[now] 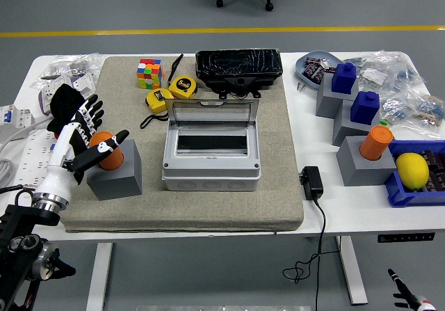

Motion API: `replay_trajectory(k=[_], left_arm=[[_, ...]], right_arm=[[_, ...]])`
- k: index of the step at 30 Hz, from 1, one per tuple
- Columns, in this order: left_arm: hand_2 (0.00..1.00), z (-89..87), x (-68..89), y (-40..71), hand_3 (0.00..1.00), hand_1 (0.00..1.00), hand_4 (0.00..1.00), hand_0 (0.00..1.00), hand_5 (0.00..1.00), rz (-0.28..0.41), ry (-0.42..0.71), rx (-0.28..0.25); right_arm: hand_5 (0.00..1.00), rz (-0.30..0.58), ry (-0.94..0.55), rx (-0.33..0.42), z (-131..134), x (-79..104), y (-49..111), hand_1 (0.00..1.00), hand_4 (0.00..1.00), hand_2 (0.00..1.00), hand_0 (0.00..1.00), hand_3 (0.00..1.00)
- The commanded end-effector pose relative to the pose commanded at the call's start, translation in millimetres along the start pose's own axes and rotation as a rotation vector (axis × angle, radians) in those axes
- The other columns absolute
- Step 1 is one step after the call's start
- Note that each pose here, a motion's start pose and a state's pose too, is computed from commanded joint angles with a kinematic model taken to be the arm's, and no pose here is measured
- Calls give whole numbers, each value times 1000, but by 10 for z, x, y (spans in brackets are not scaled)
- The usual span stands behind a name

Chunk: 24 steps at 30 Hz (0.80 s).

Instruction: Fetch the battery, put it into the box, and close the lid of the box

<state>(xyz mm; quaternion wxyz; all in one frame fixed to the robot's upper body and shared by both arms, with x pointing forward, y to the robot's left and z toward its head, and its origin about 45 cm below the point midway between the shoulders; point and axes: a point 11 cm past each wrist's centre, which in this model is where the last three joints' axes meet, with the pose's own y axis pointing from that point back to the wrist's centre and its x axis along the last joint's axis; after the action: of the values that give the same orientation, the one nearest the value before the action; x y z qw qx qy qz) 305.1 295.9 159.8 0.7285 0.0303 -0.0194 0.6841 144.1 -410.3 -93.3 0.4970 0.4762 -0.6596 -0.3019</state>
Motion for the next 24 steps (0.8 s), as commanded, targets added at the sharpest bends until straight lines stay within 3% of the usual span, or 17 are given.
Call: replay_trajectory(k=[17,18,23,24], left_arm=[[998,-86,-114,-9,998,998,998,950,250,28,-56,6],[974,-88,-118,-10,977,977,998,917,148,29,-57,6],[974,-108,-156,-19,977,977,998,917,148,32,-68,8],[934,-115,-164,-18,955,938,998,852,28,34,-70,10]], right_arm=[[998,0,-5,3,-17,-3,-1,880,998,810,992,805],[998,0,-5,4,-19,-2,-1,879,998,810,993,806],[998,1,-8,6,-31,-3,-1,879,998,810,993,806],[998,1,-9,6,-32,-3,-1,879,998,809,992,805]])
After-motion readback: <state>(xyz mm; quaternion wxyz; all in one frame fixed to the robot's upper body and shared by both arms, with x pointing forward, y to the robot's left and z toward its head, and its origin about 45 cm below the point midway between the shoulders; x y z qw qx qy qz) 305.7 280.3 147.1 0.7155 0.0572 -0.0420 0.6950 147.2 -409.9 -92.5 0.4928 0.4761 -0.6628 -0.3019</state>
